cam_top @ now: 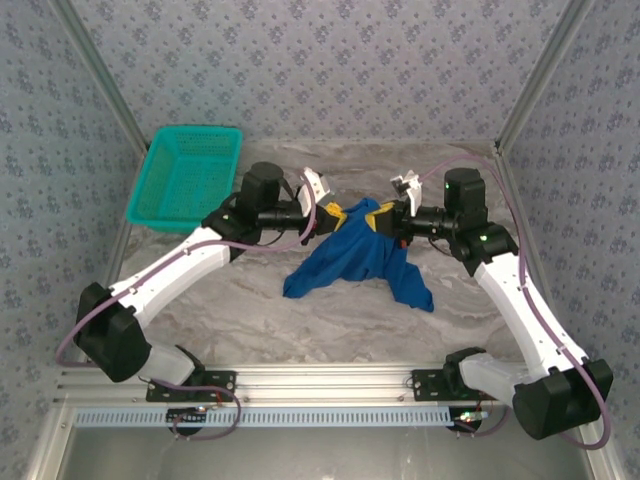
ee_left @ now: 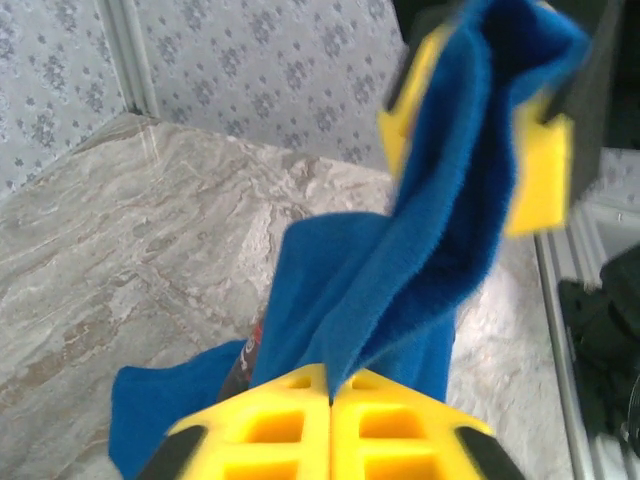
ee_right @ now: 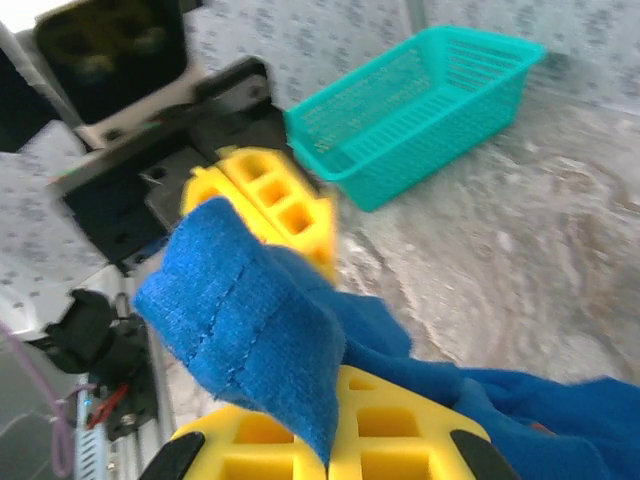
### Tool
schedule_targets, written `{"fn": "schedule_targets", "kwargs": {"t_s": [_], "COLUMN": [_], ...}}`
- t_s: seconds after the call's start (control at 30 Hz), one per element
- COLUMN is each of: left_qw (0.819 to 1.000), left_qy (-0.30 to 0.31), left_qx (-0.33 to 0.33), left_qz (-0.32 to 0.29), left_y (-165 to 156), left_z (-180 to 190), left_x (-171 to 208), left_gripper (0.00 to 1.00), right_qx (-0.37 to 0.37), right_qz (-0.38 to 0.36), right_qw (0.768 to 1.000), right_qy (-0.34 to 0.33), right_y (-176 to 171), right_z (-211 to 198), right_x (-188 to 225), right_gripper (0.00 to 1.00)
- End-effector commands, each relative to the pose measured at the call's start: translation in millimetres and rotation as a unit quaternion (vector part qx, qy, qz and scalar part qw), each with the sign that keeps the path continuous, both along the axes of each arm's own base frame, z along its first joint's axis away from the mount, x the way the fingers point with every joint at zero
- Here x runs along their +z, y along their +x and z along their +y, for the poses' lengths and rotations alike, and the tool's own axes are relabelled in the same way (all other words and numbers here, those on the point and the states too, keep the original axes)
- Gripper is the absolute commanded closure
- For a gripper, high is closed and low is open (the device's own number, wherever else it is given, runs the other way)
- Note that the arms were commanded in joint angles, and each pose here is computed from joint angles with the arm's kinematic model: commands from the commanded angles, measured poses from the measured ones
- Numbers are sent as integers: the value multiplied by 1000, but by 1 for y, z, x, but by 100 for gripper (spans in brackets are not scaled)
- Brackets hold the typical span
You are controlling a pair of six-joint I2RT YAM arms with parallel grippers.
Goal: Fold the inside-out t-shirt
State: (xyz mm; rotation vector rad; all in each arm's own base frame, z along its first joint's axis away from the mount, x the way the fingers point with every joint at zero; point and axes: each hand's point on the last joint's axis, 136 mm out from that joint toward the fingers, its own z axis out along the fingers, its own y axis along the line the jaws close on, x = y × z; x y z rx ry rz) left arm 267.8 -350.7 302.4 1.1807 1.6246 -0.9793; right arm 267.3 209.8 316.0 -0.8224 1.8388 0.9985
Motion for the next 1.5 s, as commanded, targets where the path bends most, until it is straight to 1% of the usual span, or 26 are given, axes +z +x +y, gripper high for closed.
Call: {"fn": "schedule_targets", "kwargs": {"t_s": [0.0, 0.03, 0.07, 0.1, 0.17, 0.23, 0.27, 0.3, 0.33, 0.37, 0.4, 0.43, 0.5, 0.57, 0.6, 0.67, 0.8, 0.97, 1.03, 1.13, 1.23, 1.3, 1.37, 1.4, 1.43, 1.47], "left_qw": [1000, 1000, 999, 999, 993, 975, 961, 948, 941, 941, 950, 960, 978, 985, 987, 990, 996, 999, 998, 997, 995, 994, 993, 993, 993, 992], "left_qy": [-21, -23, -25, -19, 6, 53, 82, 107, 124, 133, 127, 112, 46, -20, -41, -50, -33, -45, -49, -51, -60, -63, -60, -58, -56, -55], "left_qx": [-2, 2, 17, 43, 114, 217, 263, 301, 315, 311, 286, 257, 203, 162, 144, 116, 78, 25, 8, 0, -5, -12, -24, -25, -28, -29], "left_qz": [-8, -9, -12, -14, -14, -6, -2, 1, 3, 2, 1, -4, -27, -52, -61, -63, -42, 6, 28, 54, 79, 87, 96, 100, 104, 107], "left_y": [-13, -17, -19, -17, -5, 15, 22, 24, 22, 15, 3, -8, -30, -43, -47, -50, -41, -37, -39, -36, -31, -31, -33, -33, -34, -34], "left_z": [16, 21, 27, 35, 54, 84, 101, 117, 127, 132, 130, 126, 114, 104, 99, 89, 67, 42, 37, 33, 31, 29, 27, 27, 27, 27], "left_x": [39, 43, 47, 44, 32, 13, 2, -5, -10, -12, -11, -8, 12, 36, 44, 51, 50, 55, 56, 52, 52, 53, 50, 50, 48, 47], "left_gripper": [100, 100, 100, 100, 100, 100, 100, 92, 73, 54, 46, 40, 29, 21, 19, 18, 19, 19, 22, 30, 50, 60, 63, 62, 58, 57], "right_qx": [-99, -119, -115, -108, -73, -42, -24, -7, 1, 10, 17, 24, 44, 54, 62, 72, 90, 88, 84, 84, 84, 81, 77, 76, 75, 74], "right_qz": [-40, -51, -62, -76, -101, -115, -113, -108, -105, -101, -97, -93, -88, -82, -80, -78, -79, -86, -87, -88, -90, -90, -92, -93, -93, -93], "right_qw": [991, 986, 984, 982, 984, 987, 989, 991, 992, 992, 993, 993, 992, 992, 992, 992, 990, 989, 989, 989, 989, 989, 989, 989, 989, 989], "right_qy": [-78, -101, -123, -134, -129, -108, -95, -83, -75, -70, -70, -71, -73, -74, -74, -72, -74, -80, -82, -84, -84, -86, -86, -87, -87, -87], "right_y": [20, 24, 21, 18, 7, 0, -3, -5, -6, -5, -4, -3, -5, -5, -7, -11, -19, -22, -22, -23, -24, -23, -22, -22, -22, -22], "right_z": [-17, -17, -10, -4, 15, 28, 35, 41, 46, 51, 57, 61, 71, 76, 79, 81, 82, 78, 76, 75, 75, 74, 73, 72, 72, 72], "right_x": [8, 8, 4, 3, 9, 17, 17, 18, 17, 15, 12, 8, 2, -3, -5, -6, -9, -12, -13, -14, -15, -16, -14, -14, -13, -13], "right_gripper": [100, 100, 100, 100, 100, 100, 100, 100, 100, 100, 100, 100, 100, 100, 100, 100, 100, 100, 100, 100, 100, 100, 100, 100, 100, 100]}}
